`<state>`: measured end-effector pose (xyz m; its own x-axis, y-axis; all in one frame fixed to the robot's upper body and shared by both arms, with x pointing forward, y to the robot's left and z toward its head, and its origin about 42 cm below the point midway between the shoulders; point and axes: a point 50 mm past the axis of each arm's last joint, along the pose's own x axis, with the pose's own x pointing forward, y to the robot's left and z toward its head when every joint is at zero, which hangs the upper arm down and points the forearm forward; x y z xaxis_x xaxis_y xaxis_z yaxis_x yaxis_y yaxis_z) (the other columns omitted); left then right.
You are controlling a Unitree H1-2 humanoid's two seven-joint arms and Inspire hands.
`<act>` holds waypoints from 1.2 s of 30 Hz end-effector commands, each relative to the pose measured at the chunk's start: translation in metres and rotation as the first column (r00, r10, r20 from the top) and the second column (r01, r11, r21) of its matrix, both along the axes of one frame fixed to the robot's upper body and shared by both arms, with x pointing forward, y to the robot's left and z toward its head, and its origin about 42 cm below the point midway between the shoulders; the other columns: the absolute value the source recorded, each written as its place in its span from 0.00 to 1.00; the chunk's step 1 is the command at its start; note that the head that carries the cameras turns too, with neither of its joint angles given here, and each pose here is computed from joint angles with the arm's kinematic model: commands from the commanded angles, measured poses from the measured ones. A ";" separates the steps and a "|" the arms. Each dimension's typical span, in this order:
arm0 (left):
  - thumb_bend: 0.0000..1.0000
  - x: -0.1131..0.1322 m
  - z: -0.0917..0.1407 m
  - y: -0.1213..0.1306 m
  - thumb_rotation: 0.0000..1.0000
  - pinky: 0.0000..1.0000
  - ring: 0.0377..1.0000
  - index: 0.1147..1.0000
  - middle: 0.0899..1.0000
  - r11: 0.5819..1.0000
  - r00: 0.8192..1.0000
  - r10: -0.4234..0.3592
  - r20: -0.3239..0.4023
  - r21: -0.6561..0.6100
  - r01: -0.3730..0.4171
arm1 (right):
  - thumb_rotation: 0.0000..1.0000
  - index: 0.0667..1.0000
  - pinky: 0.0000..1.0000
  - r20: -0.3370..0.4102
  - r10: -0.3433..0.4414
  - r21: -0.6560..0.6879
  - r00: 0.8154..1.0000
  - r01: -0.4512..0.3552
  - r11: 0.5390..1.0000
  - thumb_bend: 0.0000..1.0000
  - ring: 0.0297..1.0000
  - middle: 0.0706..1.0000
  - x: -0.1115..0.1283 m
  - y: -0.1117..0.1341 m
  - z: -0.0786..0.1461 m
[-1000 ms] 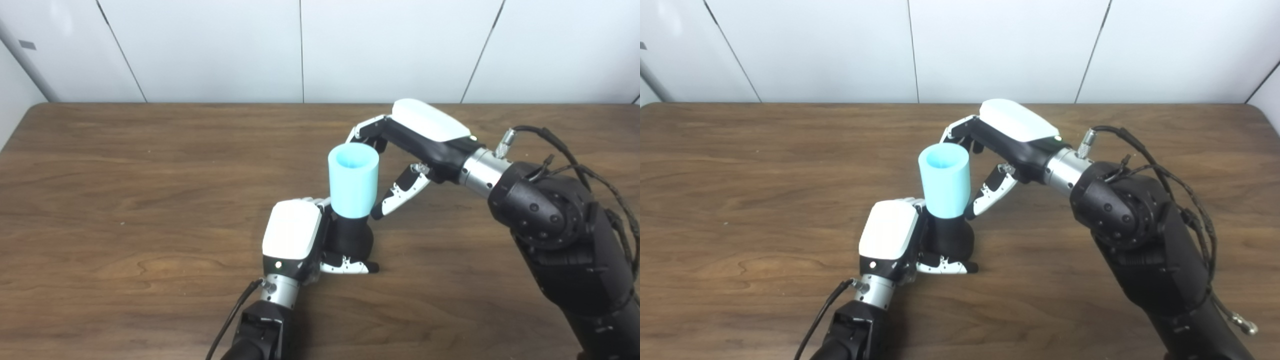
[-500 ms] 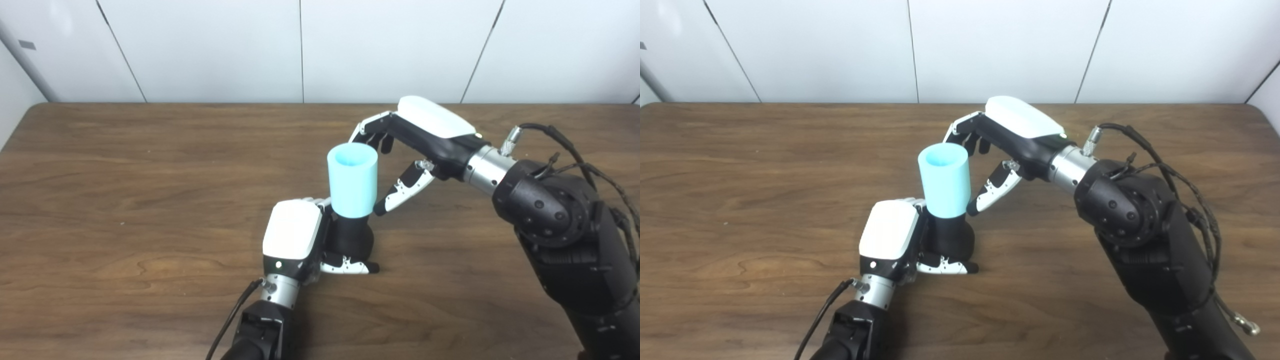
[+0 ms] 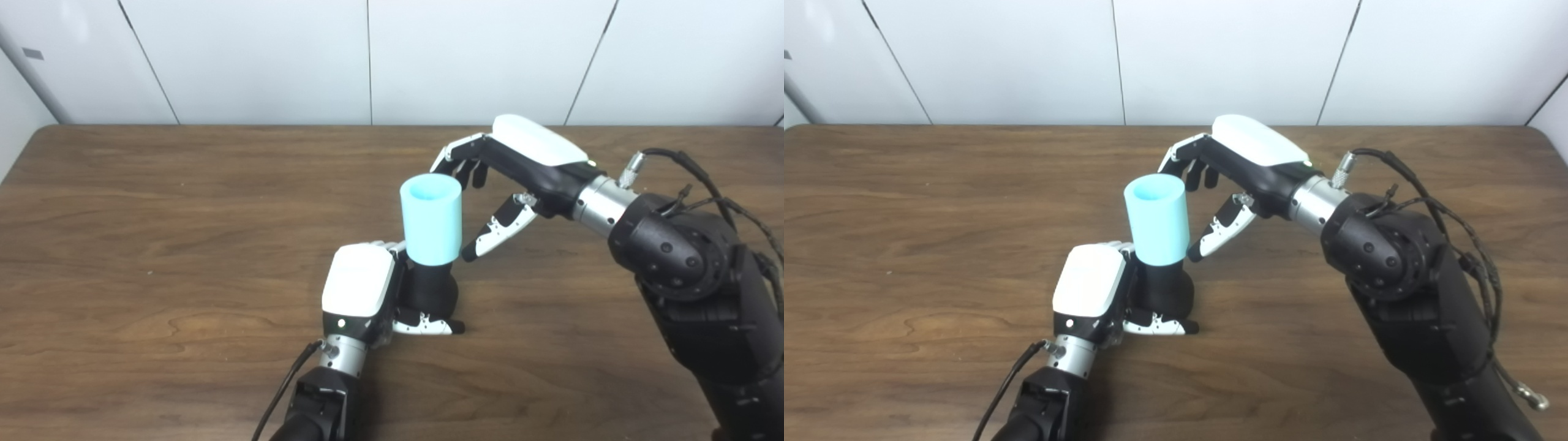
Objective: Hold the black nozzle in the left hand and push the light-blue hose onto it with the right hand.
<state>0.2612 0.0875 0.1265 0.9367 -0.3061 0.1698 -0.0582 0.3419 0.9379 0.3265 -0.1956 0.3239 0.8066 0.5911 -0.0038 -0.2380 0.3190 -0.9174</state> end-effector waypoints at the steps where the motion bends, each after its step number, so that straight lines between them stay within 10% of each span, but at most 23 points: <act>1: 0.52 -0.014 -0.028 -0.001 0.00 0.52 0.52 0.44 0.41 0.998 0.985 -0.039 -0.168 0.051 0.048 | 0.06 0.57 0.53 0.111 0.020 -0.018 0.994 -0.019 1.000 0.94 0.58 0.62 -0.004 -0.004 0.024; 36: 0.52 -0.010 -0.033 0.002 0.00 0.49 0.50 0.44 0.39 0.997 0.987 -0.033 -0.155 0.067 0.044 | 0.10 0.62 0.58 0.137 -0.012 -0.041 0.991 0.018 0.999 0.92 0.65 0.66 -0.008 -0.015 0.041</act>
